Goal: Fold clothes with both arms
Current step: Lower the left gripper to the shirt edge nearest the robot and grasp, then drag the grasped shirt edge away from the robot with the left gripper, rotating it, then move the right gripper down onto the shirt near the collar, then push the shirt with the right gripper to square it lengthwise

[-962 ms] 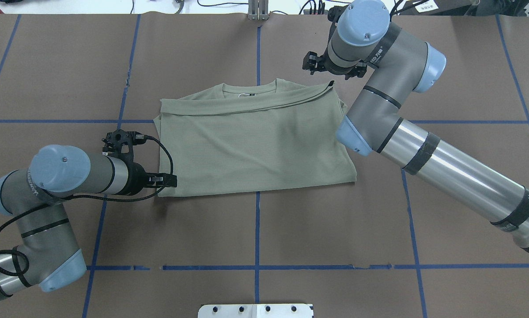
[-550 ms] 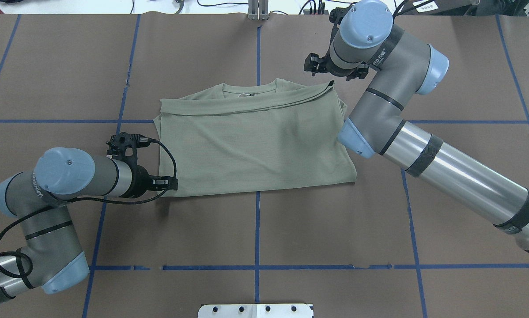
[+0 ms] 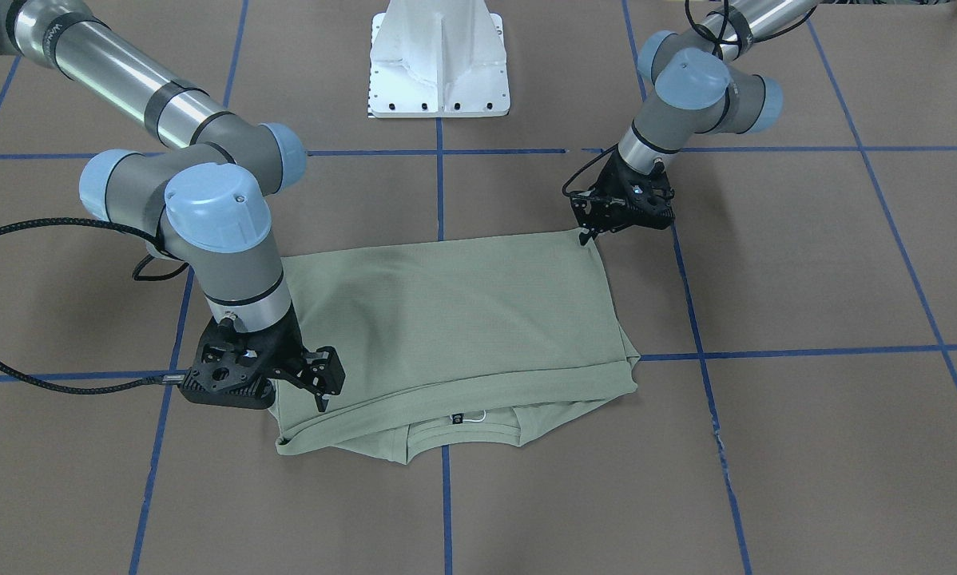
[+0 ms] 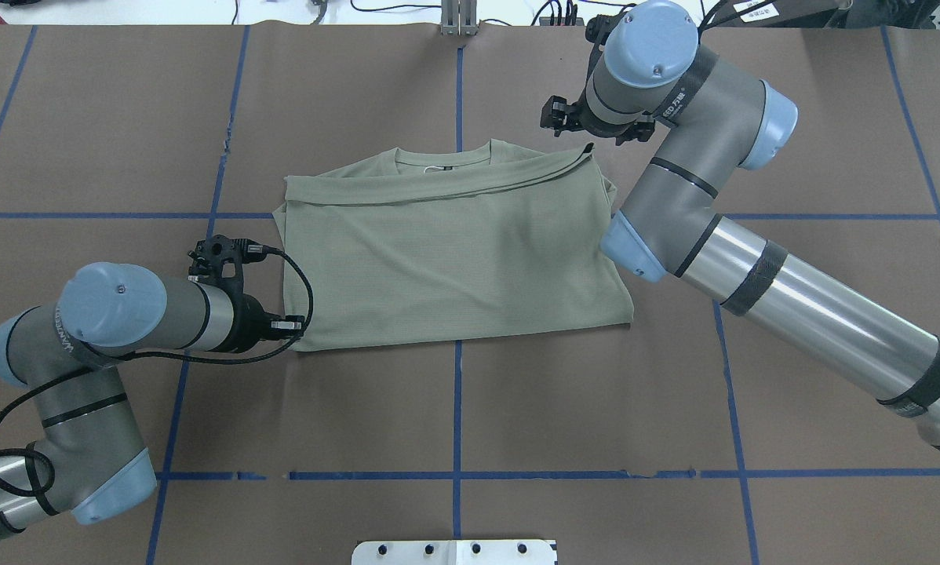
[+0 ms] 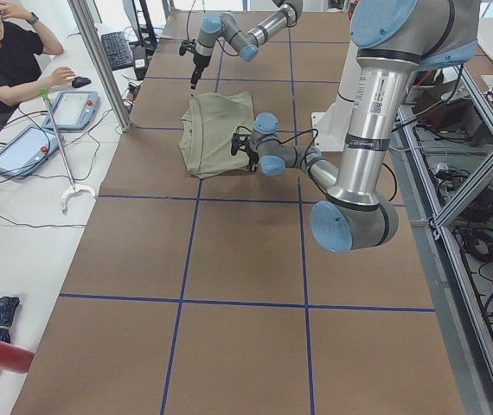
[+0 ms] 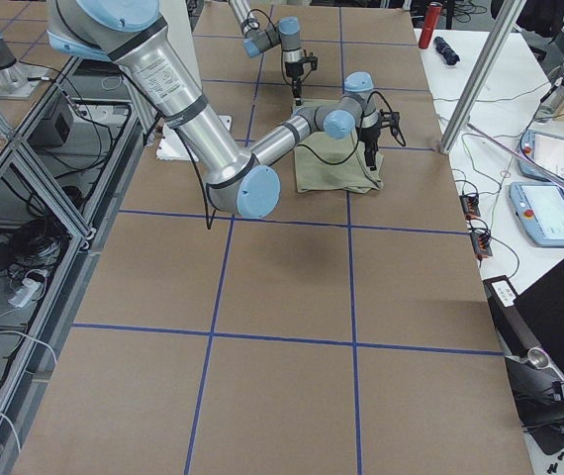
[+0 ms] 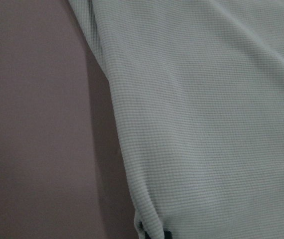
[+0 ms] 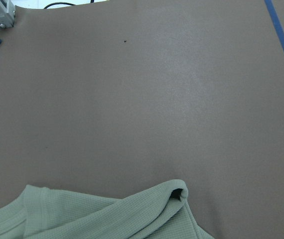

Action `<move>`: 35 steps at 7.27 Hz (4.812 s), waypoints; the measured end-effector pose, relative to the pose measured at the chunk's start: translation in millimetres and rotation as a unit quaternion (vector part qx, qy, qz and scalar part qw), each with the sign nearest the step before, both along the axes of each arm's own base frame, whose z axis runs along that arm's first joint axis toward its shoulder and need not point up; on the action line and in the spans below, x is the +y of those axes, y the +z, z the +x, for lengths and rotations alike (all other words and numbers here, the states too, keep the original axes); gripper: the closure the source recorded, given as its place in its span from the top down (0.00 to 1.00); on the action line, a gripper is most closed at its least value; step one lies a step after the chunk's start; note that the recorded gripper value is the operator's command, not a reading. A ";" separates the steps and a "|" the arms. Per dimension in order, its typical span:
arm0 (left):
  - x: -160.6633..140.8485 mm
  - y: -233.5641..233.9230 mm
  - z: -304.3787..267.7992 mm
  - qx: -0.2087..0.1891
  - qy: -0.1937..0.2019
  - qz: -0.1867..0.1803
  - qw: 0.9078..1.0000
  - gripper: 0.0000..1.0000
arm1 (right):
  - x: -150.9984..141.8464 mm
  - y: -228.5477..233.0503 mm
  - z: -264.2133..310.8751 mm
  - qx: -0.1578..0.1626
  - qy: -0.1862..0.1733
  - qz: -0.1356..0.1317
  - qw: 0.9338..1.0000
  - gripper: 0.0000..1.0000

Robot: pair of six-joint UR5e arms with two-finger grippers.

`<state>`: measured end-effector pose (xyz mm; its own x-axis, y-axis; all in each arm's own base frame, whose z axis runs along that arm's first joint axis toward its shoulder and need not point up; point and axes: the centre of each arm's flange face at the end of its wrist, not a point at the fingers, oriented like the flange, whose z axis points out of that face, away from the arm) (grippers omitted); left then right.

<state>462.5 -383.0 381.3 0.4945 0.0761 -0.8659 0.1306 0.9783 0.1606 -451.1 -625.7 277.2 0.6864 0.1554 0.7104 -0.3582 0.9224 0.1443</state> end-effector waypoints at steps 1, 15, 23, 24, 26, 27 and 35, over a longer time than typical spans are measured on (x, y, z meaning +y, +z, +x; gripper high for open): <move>0.1 2.6 -5.0 -0.004 0.005 0.006 1.000 0.00 | 0.3 0.0 -0.4 0.000 0.000 0.000 1.000 1.00; -316.2 38.9 -146.2 -0.156 0.004 0.201 0.967 1.00 | -3.3 -77.1 -85.8 -0.021 0.015 -0.010 1.000 0.93; -288.5 31.4 -150.1 -0.122 -0.011 0.181 0.976 1.00 | 21.6 -60.0 -187.5 0.005 0.017 0.041 0.999 0.67; -288.4 31.7 -150.2 -0.122 -0.011 0.181 0.976 1.00 | 21.8 -55.3 -190.9 0.002 0.016 0.044 0.999 0.67; -288.4 32.1 -150.1 -0.123 -0.011 0.180 0.976 1.00 | 22.3 -53.9 -193.5 -0.001 0.016 0.047 0.999 0.48; -288.4 32.2 -150.1 -0.123 -0.011 0.180 0.976 1.00 | 22.6 -54.4 -193.9 -0.002 0.016 0.047 0.999 0.45; -287.9 32.3 -149.1 -0.122 -0.012 0.178 0.976 1.00 | 28.8 -64.0 -196.2 -0.012 0.014 0.046 0.999 0.00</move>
